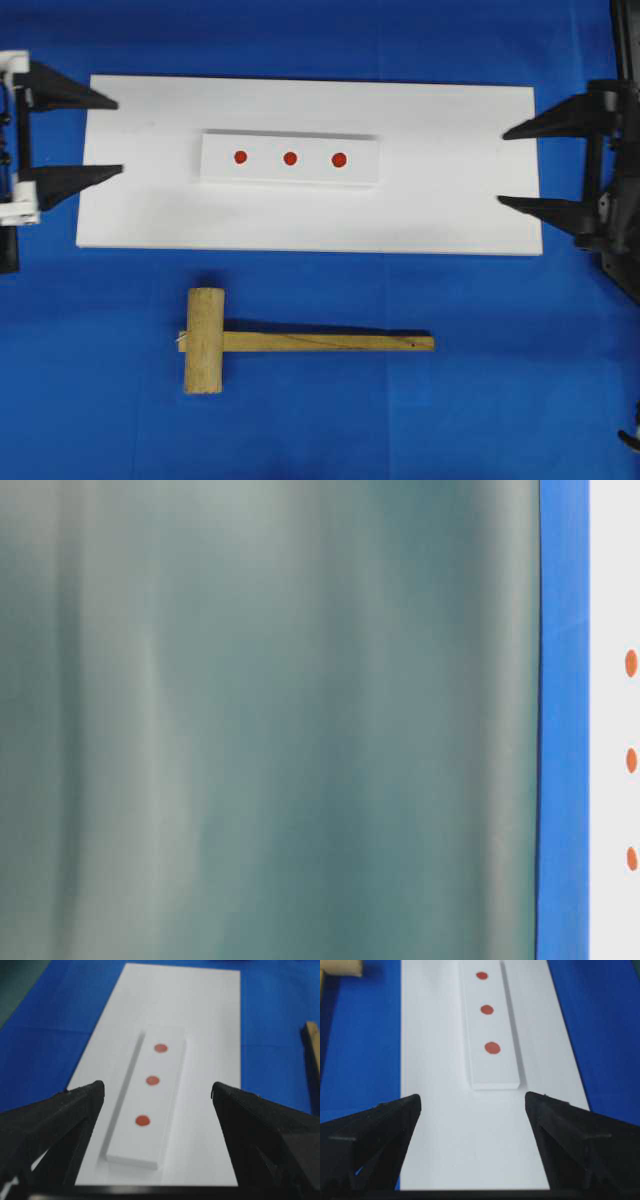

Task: Hit the mark with a hammer.

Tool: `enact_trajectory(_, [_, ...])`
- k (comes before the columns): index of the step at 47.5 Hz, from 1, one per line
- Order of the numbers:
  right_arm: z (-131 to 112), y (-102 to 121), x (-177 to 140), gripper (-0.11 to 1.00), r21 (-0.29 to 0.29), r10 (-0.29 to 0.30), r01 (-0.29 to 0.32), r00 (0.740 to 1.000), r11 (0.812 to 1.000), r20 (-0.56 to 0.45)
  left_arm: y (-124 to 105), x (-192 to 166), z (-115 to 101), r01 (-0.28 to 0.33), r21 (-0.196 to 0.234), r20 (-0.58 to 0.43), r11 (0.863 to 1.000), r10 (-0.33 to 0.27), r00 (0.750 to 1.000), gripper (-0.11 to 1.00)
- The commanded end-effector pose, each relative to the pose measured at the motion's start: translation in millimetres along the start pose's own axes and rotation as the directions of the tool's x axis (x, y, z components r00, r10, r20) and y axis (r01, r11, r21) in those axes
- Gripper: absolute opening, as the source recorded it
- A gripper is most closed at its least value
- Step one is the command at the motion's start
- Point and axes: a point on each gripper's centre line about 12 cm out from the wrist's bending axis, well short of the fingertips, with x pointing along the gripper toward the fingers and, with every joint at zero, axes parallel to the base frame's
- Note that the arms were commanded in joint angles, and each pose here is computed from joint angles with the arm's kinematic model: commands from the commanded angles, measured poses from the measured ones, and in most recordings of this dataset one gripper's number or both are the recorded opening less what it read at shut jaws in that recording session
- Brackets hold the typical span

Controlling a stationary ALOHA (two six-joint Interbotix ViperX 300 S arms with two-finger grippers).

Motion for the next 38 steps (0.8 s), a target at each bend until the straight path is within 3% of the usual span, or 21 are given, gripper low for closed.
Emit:
enact_trajectory(1, [-3,0,-9,0.82,0.004,0.021,-0.021,0.998,1.000,0.054,-1,-7,5,0.003,0.015,0.032,1.000,-0.003,0.999,0.86])
enact_trajectory(17, [-29,1,-6,0.81,0.012,0.071,-0.072,0.995,0.997,0.075,-1,-31,-8,0.002,0.039,0.043,0.999,-0.004,0.999,0.86])
enact_trajectory(38, [-30,-9,-3,0.81,0.041,0.017,-0.020,0.997,0.999,0.070,-2,-32,-10,0.005,0.038,0.034,0.999,-0.006,0.999,0.86])
